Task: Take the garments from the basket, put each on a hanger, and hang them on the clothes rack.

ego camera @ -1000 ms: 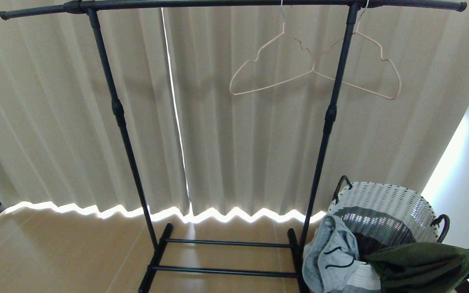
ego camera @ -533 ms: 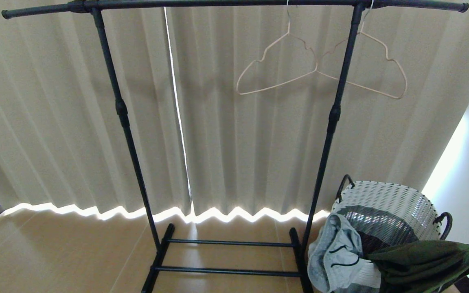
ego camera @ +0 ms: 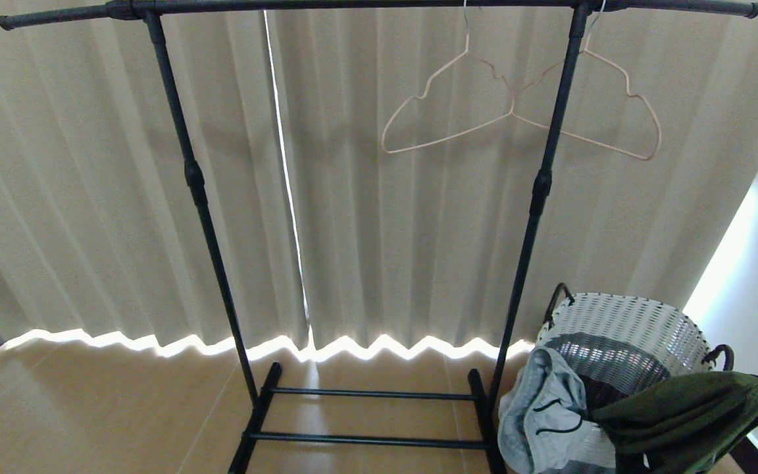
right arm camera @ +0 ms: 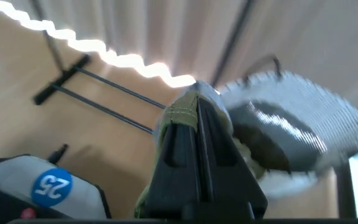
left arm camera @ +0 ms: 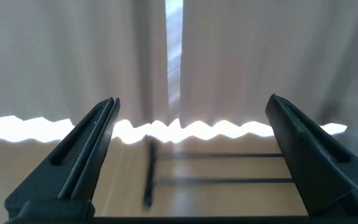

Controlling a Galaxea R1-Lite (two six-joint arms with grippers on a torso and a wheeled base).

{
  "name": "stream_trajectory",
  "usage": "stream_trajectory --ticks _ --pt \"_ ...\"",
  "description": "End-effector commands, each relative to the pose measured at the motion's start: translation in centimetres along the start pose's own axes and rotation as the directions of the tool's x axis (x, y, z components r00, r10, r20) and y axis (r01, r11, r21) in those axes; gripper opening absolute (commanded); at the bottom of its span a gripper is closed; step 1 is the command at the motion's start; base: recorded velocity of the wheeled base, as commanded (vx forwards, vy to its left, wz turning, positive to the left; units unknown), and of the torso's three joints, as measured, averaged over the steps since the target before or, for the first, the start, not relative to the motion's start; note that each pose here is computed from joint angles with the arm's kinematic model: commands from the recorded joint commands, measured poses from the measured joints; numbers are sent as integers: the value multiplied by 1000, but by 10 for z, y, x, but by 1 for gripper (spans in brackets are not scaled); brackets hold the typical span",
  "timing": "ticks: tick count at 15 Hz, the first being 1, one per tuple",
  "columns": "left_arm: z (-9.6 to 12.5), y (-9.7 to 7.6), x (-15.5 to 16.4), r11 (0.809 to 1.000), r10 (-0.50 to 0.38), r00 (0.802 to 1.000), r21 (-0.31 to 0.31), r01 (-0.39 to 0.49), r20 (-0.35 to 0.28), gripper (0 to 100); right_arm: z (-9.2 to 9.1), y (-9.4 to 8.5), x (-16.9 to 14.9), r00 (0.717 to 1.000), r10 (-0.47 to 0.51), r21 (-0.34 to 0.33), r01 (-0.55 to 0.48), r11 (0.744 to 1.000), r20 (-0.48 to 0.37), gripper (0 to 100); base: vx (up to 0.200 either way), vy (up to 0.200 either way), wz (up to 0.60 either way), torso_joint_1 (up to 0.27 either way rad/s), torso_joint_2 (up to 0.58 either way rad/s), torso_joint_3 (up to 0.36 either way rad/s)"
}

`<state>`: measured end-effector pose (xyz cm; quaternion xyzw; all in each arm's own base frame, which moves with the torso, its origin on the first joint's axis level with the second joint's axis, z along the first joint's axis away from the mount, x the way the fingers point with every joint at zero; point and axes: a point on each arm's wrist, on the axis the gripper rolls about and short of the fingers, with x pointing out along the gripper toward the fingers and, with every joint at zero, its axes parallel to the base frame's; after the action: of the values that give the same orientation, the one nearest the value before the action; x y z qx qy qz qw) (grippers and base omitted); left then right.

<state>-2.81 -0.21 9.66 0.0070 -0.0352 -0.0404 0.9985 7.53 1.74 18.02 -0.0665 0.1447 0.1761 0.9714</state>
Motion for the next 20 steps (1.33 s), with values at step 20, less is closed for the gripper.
stream_trajectory --ticks 20 --pt "133 -173 223 740 -652 705 -35 671 -279 100 77 7 37 981 153 -22 -152 988 123 0 0 0 0 0 0 0"
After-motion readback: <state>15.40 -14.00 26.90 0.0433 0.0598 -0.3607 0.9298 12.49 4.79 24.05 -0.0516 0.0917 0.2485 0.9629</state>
